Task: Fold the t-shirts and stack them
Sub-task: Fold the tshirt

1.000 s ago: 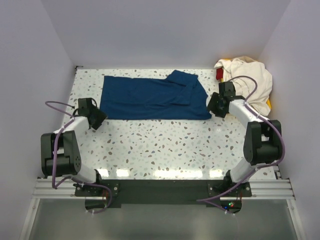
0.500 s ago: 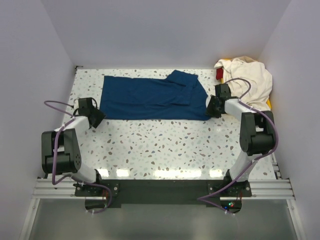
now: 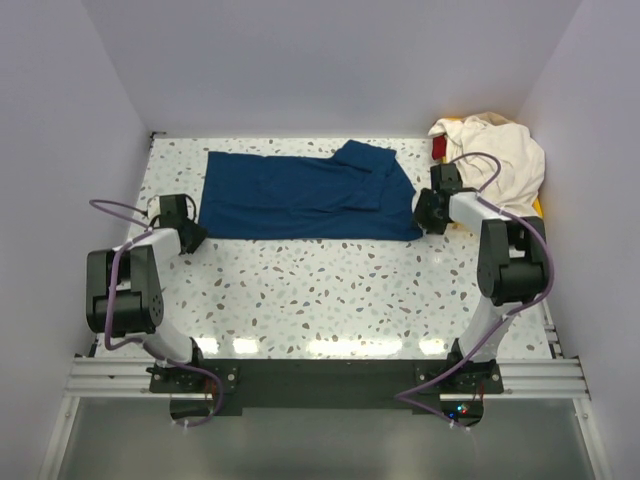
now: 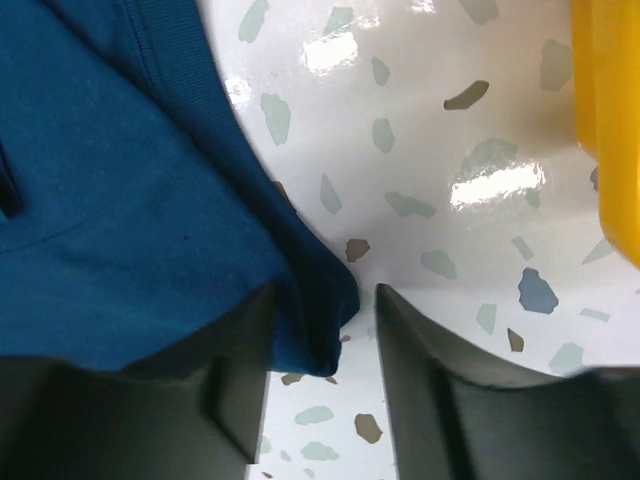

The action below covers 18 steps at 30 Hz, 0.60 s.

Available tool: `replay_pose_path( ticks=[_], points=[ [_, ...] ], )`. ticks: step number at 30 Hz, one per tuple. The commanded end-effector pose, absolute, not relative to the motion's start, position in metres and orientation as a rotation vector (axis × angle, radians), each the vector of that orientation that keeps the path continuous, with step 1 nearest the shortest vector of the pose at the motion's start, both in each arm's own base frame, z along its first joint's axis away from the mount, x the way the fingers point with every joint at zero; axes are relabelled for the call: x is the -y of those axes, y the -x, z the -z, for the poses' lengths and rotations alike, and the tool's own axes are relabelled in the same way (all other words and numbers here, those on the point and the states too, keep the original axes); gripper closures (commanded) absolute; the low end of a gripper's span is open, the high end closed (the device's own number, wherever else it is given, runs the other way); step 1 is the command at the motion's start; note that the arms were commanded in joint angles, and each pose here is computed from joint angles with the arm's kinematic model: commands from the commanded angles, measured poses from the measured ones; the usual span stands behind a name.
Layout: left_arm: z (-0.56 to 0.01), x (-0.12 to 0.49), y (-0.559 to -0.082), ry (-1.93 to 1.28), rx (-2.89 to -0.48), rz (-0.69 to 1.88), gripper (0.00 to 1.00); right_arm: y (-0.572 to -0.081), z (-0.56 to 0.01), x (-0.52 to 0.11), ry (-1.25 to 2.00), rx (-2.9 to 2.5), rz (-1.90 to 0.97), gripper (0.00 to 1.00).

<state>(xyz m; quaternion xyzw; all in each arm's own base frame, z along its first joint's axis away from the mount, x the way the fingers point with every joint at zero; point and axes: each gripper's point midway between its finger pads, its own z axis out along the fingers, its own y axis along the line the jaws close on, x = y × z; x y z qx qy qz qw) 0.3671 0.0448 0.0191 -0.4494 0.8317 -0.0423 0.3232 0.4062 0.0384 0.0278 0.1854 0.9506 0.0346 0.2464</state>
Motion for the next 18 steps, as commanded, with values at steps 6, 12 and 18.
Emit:
replay_pose_path(
  ticks=[6,12,18],
  points=[
    [-0.022,-0.055,-0.379,1.170,-2.142,0.079,0.84,-0.393,-0.058,-0.037,-0.530,-2.513,-0.134,0.41],
    [-0.020,-0.054,-0.378,1.172,-2.151,0.081,0.89,-0.384,-0.044,-0.048,-0.594,-2.504,-0.227,0.43],
    [-0.019,-0.054,-0.380,1.173,-2.149,0.085,0.92,-0.387,-0.031,-0.054,-0.613,-2.507,-0.274,0.50]
  ],
)
